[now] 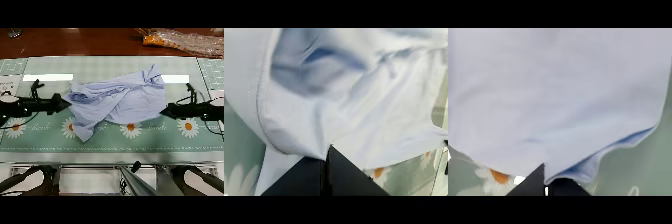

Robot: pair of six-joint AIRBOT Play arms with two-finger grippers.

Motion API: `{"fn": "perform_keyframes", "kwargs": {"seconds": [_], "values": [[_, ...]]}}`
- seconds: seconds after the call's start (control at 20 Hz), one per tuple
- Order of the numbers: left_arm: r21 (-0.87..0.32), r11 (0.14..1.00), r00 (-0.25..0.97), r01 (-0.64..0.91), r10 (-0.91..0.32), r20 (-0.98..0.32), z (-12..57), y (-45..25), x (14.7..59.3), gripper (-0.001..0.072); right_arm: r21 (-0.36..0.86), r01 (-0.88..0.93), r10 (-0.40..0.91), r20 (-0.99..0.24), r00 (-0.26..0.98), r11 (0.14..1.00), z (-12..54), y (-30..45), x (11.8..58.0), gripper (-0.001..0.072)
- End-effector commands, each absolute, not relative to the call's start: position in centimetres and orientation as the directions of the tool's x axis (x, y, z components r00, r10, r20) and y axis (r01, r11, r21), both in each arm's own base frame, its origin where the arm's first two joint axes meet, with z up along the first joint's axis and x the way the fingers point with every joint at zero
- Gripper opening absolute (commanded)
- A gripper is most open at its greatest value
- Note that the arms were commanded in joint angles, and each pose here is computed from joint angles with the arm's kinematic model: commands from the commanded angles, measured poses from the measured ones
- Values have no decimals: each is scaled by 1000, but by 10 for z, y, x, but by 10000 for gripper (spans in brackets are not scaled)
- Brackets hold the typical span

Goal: Fold the shirts.

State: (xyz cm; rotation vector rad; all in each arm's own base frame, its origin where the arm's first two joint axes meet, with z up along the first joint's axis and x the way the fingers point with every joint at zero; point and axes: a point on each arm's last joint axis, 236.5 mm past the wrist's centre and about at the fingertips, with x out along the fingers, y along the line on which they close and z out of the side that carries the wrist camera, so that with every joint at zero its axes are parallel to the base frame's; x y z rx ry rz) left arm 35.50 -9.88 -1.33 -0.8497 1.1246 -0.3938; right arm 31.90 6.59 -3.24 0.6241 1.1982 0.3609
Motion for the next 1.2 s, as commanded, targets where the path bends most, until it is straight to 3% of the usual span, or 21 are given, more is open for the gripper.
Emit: {"fn": "perform_keyframes", "kwargs": {"seconds": [0.0, 0.2, 0.35, 0.5, 0.6, 0.7, 0.85, 1.05, 1.15], "values": [[-740, 667, 531, 90, -661, -531, 87, -96, 386, 20, 553, -114, 516, -657, 549, 825, 67, 59, 351, 28], [-589, 717, 715, 374, -627, -309, 262, -95, 394, 21, 381, -291, 449, -440, 778, 877, 231, 54, 366, 28], [-373, 752, 798, 544, -600, -45, 416, -103, 351, 20, 234, -352, 405, -243, 881, 906, 355, 55, 350, 28], [-119, 838, 839, 532, -504, 205, 541, -97, 280, 20, 14, -270, 270, -24, 963, 963, 467, 38, 318, 28], [-36, 910, 883, 412, -389, 264, 578, -82, 242, 20, -73, -152, 158, 94, 983, 986, 521, 21, 290, 28], [-22, 953, 920, 303, -286, 268, 588, -69, 214, 20, -93, -74, 87, 143, 986, 993, 547, 11, 265, 28], [-28, 970, 955, 240, -231, 188, 567, -68, 185, 20, -82, -89, 97, 103, 990, 993, 547, 20, 245, 28], [-23, 979, 979, 201, -202, -11, 517, -69, 163, 20, -51, -119, 115, -82, 990, 992, 505, 27, 234, 28], [-39, 983, 966, 178, -182, -186, 476, -63, 164, 20, -48, -90, 77, -228, 971, 995, 471, 17, 234, 28]]}}
